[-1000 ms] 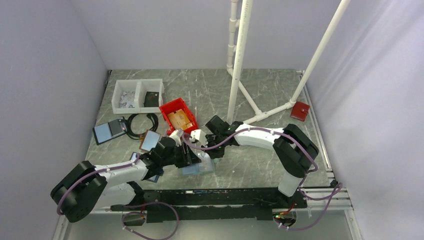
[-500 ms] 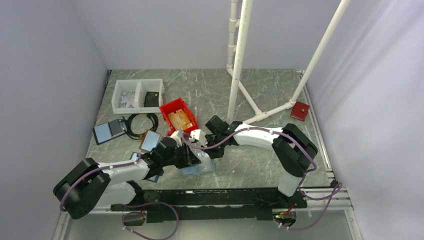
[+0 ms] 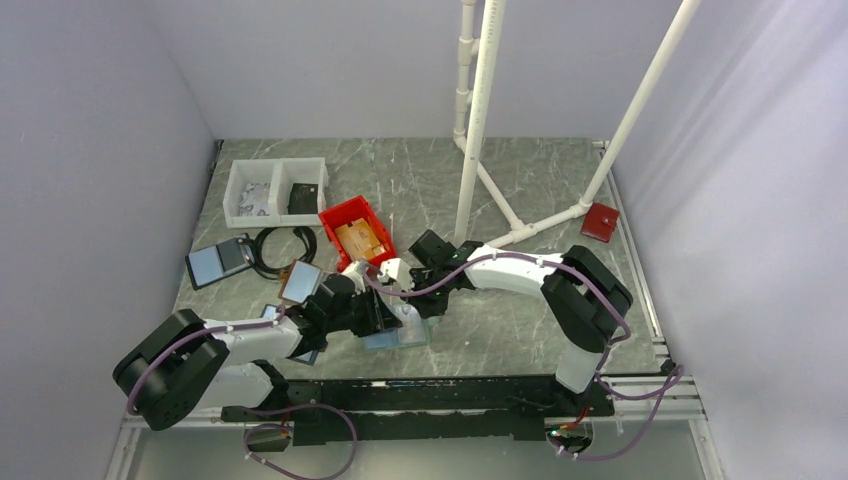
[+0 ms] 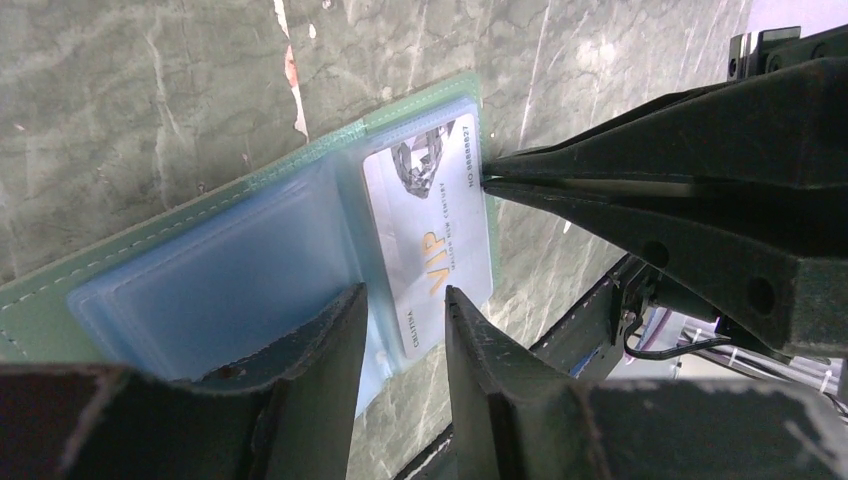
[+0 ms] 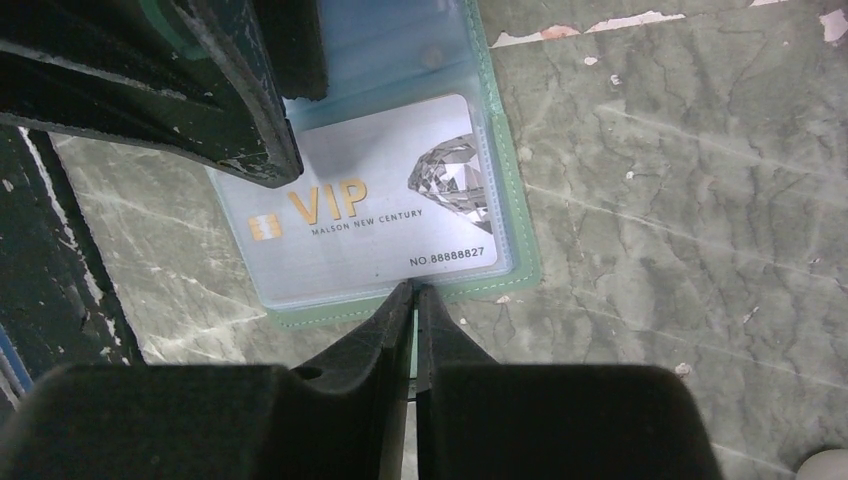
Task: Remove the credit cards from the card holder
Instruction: Remove the credit card from the card holder.
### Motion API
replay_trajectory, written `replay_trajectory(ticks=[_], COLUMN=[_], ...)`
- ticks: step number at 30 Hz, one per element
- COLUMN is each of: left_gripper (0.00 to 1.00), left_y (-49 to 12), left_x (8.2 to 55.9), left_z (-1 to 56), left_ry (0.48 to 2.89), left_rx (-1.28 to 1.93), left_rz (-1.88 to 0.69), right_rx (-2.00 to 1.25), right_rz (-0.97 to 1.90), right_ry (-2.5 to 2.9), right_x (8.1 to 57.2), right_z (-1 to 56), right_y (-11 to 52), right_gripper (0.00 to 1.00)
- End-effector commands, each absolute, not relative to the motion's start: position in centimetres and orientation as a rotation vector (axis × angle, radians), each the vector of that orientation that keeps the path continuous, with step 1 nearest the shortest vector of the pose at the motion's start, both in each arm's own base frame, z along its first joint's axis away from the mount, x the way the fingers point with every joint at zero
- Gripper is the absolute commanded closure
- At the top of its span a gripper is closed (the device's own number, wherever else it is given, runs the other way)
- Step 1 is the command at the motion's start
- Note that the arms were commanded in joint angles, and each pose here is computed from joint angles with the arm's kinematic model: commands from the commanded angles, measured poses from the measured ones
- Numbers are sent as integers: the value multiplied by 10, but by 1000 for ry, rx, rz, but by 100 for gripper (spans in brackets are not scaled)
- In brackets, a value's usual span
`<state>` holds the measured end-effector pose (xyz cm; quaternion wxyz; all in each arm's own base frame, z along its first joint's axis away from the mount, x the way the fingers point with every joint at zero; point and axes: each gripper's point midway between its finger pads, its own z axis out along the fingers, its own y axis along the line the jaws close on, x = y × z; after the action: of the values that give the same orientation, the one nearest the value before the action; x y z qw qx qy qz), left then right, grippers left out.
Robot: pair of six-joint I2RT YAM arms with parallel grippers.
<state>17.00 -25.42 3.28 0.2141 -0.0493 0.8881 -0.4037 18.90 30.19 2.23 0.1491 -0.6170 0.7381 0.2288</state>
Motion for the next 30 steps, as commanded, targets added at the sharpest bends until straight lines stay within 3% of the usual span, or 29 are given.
replay_trajectory(ticks=[1, 16, 20, 24, 30], left_gripper=[60, 69, 80, 100, 100], left_y=[-257, -261, -260, -257, -250], left_x=[170, 168, 168, 168, 166], left_z=[34, 26, 28, 30, 32], left_ry=[2446, 2470, 2466, 2457, 2420], left_rx=[-115, -118, -121, -121, -125], left_rz=[-1139, -1161, -1156, -1144, -1141], right_rx=[-1784, -1755, -1746, -1739, -1728], right_rz=[666, 820, 793, 765, 756], right_ry=[2116, 2173, 2184, 2194, 2195], right_x=[191, 178, 181, 185, 190], right_z=[28, 28, 25, 23, 25], right_y=[307, 323, 321, 319, 316], right_gripper=[93, 93, 93, 93, 90])
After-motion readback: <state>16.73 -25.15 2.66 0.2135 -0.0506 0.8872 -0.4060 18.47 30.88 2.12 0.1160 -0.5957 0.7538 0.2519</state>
